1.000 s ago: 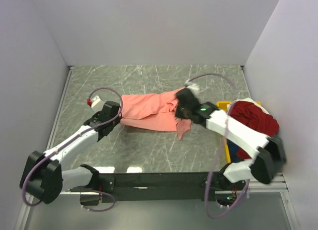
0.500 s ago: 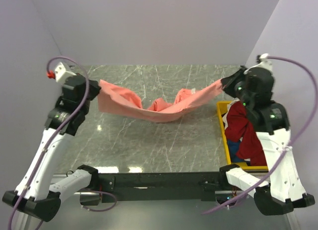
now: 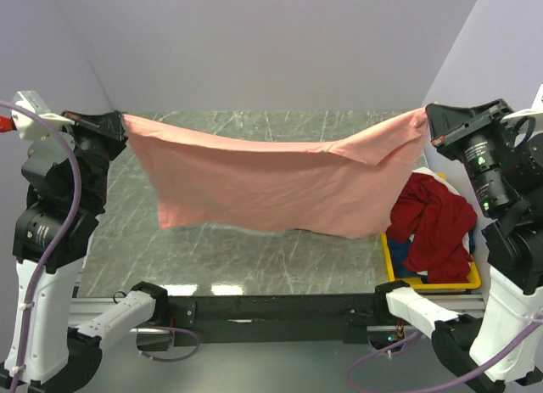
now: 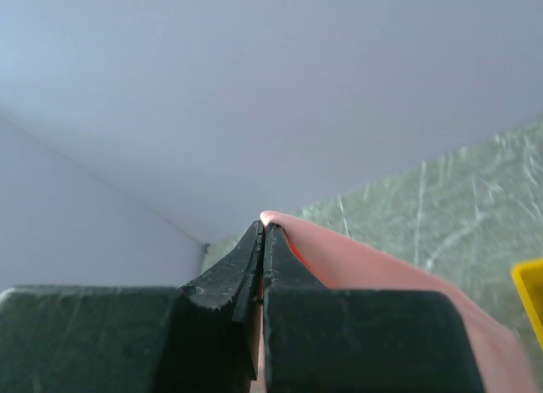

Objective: Fold and stack the t-shirts
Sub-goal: Flatten the tshirt out

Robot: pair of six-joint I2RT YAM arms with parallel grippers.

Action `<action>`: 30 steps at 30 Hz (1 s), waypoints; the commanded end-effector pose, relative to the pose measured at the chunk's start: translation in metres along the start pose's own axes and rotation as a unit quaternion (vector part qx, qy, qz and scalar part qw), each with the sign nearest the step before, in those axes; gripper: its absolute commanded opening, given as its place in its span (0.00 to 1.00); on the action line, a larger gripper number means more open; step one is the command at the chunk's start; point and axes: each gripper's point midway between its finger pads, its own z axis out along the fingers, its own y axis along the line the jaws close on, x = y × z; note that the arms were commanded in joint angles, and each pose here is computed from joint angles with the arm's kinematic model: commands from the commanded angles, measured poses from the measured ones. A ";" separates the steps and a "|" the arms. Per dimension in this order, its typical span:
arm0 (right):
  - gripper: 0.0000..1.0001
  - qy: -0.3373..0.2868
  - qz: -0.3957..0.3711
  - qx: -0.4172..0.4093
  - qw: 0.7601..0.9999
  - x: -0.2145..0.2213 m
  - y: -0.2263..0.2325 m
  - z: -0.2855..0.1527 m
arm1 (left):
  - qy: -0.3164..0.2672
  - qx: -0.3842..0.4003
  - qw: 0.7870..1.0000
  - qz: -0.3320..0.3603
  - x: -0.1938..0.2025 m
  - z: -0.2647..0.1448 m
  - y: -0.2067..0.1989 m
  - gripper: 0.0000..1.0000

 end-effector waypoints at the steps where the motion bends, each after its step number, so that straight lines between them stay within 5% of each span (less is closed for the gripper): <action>1: 0.00 -0.030 -0.002 -0.015 0.999 -0.016 0.015 0.033 | -0.041 -0.012 0.999 0.019 -0.015 0.024 -0.010 0.00; 13: 0.00 -0.090 0.035 -0.057 0.994 -0.029 0.042 0.241 | -0.094 0.057 0.993 0.039 -0.048 0.212 -0.066 0.00; 14: 0.00 -0.131 0.038 -0.091 0.986 -0.061 0.064 0.230 | -0.130 0.086 0.987 0.025 -0.084 0.208 -0.083 0.00; 18: 0.00 -0.179 0.041 -0.109 0.977 -0.076 0.067 0.246 | -0.132 0.155 0.979 0.009 -0.094 0.237 -0.098 0.00; 22: 0.00 -0.257 0.036 -0.137 0.956 -0.119 0.081 0.182 | -0.157 0.180 0.971 0.003 -0.113 0.212 -0.101 0.00; 25: 0.00 -0.250 0.027 -0.130 0.959 -0.113 0.075 0.159 | -0.155 0.163 0.974 0.003 -0.112 0.199 -0.086 0.00; 30: 0.00 -0.154 0.028 -0.084 0.984 -0.031 0.023 0.153 | -0.091 0.096 0.991 -0.015 -0.053 0.193 -0.020 0.00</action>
